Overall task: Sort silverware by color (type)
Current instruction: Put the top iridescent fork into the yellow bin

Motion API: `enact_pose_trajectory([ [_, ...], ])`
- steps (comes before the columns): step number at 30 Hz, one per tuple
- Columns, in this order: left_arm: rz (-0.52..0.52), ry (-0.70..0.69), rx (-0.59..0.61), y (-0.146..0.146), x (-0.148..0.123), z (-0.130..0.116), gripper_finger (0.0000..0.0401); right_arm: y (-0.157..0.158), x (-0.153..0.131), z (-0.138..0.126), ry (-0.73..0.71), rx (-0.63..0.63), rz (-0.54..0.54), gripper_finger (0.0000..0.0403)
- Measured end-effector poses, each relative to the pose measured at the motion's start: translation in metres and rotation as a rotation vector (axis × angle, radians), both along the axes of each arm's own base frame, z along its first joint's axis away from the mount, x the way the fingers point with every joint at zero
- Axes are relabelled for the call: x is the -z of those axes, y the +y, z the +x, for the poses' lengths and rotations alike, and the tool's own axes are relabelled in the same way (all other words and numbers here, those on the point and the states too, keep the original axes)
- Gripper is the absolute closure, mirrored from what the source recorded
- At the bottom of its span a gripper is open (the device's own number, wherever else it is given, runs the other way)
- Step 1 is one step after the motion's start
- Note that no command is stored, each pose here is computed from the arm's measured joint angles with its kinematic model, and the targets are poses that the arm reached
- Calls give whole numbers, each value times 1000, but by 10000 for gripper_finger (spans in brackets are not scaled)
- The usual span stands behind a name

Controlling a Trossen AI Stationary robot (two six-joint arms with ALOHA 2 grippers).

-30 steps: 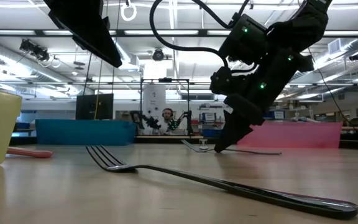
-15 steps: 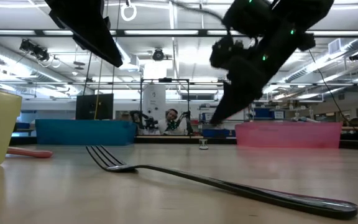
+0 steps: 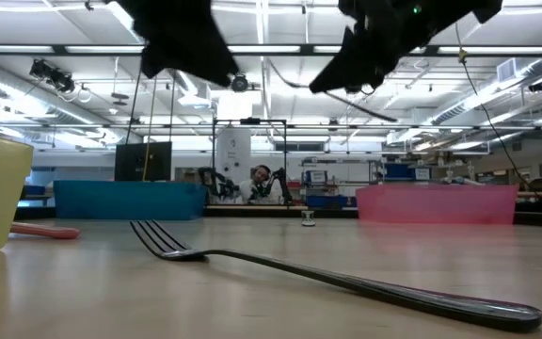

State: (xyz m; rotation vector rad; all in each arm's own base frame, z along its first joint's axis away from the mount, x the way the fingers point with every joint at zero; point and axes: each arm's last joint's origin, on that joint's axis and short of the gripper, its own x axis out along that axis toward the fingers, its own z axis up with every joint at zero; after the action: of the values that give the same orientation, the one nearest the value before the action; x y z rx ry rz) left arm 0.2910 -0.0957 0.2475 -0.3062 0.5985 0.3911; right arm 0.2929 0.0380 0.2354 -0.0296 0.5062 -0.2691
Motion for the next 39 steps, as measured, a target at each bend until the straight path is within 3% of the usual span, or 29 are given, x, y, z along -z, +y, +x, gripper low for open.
enact_pose_trajectory([
  [10,-61,-249,-128,38,-20,25,287,-1,-22,-6,-94,52,-150,393],
  [16,-24,-333,-138,52,-29,31,287,-1,-22,-6,-98,81,-171,393],
  [32,57,-363,-161,79,-35,37,290,0,-24,-2,-133,41,-151,392],
  [39,115,-335,-119,79,-34,37,349,0,-24,-2,-136,38,-151,392],
])
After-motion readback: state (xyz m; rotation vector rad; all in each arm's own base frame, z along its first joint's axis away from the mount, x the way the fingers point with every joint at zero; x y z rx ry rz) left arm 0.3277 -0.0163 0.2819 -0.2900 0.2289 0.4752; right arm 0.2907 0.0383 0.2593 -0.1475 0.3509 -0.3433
